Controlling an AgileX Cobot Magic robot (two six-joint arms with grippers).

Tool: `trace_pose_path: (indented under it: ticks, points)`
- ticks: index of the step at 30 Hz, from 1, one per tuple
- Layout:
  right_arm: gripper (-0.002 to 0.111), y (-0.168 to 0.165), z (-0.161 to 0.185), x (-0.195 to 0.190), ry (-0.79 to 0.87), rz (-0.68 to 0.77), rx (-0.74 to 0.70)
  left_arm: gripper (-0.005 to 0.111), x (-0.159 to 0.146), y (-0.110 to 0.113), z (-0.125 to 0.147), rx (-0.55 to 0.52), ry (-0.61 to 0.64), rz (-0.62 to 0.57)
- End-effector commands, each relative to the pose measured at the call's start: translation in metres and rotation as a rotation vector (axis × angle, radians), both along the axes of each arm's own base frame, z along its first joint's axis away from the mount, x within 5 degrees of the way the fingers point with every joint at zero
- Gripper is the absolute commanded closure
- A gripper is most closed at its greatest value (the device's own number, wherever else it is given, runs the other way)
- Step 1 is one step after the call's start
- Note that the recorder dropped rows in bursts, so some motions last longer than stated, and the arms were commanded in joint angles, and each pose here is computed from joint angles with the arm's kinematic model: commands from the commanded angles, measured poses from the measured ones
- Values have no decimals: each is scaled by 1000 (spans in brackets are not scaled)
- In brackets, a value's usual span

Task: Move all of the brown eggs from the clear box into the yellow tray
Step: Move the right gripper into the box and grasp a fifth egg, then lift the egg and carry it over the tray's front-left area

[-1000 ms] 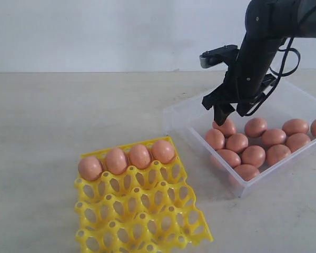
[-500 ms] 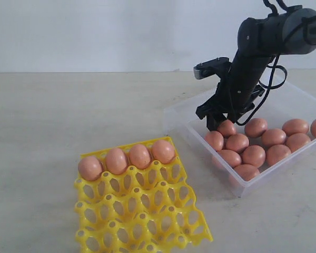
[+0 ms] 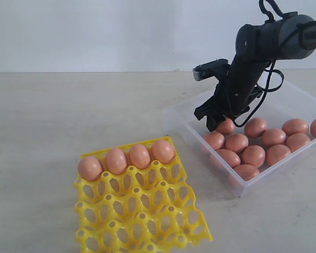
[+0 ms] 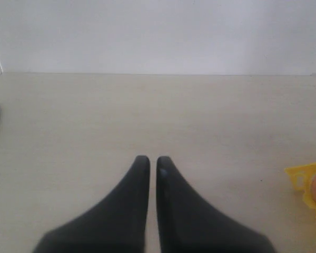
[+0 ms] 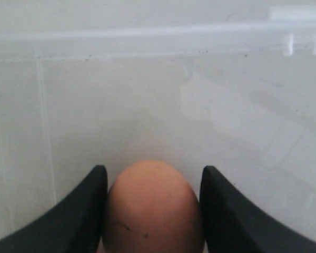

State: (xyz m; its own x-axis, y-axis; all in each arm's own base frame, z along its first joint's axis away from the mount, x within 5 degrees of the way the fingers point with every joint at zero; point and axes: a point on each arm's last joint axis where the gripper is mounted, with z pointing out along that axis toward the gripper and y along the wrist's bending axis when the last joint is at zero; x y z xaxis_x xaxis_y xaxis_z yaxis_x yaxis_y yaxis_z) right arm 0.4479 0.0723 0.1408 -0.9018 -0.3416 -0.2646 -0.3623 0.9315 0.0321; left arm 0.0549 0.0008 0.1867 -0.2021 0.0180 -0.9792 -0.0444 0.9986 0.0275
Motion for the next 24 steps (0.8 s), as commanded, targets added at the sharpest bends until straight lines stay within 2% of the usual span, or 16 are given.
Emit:
trace_pose_path:
  ticks: [1,6,8,10,11,13,15,16,18,20,21,24]
  points:
    - [108,-1,37,6,-153,-115,53,103,0,0,1,3,-11,3]
    - [108,3,88,-5,-486,-293,240,103,0,0,1,3,-11,3]
    - [108,9,108,-20,-687,-300,287,103,0,0,1,3,-11,3]
    - [108,13,124,-40,-961,-294,327,103,0,0,1,3,-11,3]
    - [108,14,125,-50,-1027,-288,334,103,0,0,1,3,-11,3]
    - [108,13,136,-71,-1280,-292,372,103,0,0,1,3,-11,3]
    - [108,11,143,-85,-1419,-329,442,103,0,0,1,3,-11,3]
    - [108,9,147,-91,-1464,-373,523,103,0,0,1,3,-11,3]
    - [108,11,154,-95,-1451,-422,706,103,0,0,1,3,-11,3]
    - [108,21,157,-98,-1376,-395,912,103,0,0,1,3,-11,3]
    - [108,30,159,-100,-1323,-318,1004,103,0,0,1,3,-11,3]
    - [108,62,158,-118,-1164,38,1205,103,0,0,1,3,-11,3]
